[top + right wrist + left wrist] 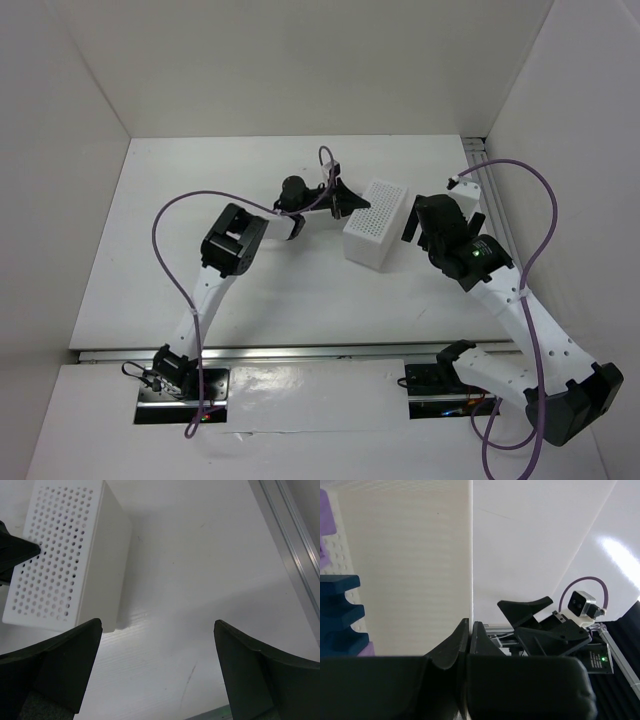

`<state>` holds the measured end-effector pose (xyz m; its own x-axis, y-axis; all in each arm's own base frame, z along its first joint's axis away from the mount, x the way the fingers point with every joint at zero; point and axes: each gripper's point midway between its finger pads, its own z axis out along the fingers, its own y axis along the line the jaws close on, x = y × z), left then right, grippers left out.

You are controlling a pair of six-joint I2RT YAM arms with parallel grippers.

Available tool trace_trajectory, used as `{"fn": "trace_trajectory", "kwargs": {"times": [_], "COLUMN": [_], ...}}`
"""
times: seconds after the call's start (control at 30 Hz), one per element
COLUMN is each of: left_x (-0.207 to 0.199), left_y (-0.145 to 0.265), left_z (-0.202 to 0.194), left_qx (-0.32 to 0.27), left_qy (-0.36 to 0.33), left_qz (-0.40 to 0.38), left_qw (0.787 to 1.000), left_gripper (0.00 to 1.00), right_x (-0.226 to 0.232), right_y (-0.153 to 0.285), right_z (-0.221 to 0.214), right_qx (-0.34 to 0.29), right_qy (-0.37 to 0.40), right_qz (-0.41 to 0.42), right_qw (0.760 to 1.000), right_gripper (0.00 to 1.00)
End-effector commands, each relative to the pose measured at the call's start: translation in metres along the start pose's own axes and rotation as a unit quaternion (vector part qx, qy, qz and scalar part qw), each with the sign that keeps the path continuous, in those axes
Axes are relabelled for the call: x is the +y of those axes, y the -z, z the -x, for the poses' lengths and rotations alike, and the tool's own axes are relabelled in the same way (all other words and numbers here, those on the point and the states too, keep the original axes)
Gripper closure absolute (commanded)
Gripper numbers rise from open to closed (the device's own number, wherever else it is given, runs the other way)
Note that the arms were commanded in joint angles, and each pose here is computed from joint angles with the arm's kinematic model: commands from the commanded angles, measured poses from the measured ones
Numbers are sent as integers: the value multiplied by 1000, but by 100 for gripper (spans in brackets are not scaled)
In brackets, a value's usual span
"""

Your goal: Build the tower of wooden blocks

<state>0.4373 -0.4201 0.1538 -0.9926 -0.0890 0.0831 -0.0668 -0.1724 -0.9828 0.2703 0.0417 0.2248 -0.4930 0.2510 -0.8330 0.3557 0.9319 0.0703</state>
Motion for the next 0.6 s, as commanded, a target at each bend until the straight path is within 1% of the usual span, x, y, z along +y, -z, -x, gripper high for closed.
{"fn": "trace_trajectory", "kwargs": {"times": [0.0, 0.1, 0.13, 0.23, 0.27, 0.3, 0.33, 0.4, 0.43, 0.5, 0.53, 0.57], "left_x": [-129, -111, -109, -118, -112, -121, -109, -118, -119, -110, -120, -118], "left_y": [34, 37, 32, 23, 22, 19, 18, 12, 10, 4, 4, 1], "left_z": [-68, -56, -61, -73, -70, -66, -58, -65, -64, -61, -63, -67], "left_qx": [77, 72, 79, 88, 92, 94, 92, 101, 103, 102, 108, 116], "left_qy": [-191, -158, -156, -189, -183, -186, -163, -182, -187, -170, -181, -178], "left_qz": [-170, -159, -160, -169, -165, -182, -181, -192, -180, -171, -187, -191], "left_qw": [964, 972, 972, 963, 965, 961, 966, 959, 960, 965, 959, 958], "left_gripper": [100, 100, 100, 100, 100, 100, 100, 100, 100, 100, 100, 100], "right_x": [-1, 1, 1, 2, 2, 2, 3, 0, 1, 1, 2, 1], "right_y": [7, 6, 6, 6, 6, 6, 7, 7, 9, 9, 10, 10], "right_z": [15, 13, 13, 13, 13, 13, 16, 15, 19, 19, 22, 22], "right_qx": [-18, -14, -14, -11, -11, -11, -14, -14, -17, -17, -20, -20], "right_qy": [-17, -17, -17, -14, -14, -14, -17, -15, -18, -18, -20, -16], "right_qz": [0, 6, 6, 4, 4, 4, 6, 0, 2, 2, 4, 4], "right_qw": [1000, 1000, 1000, 1000, 1000, 1000, 1000, 1000, 1000, 1000, 1000, 1000], "right_gripper": [0, 0, 0, 0, 0, 0, 0, 0, 0, 0, 0, 0]}}
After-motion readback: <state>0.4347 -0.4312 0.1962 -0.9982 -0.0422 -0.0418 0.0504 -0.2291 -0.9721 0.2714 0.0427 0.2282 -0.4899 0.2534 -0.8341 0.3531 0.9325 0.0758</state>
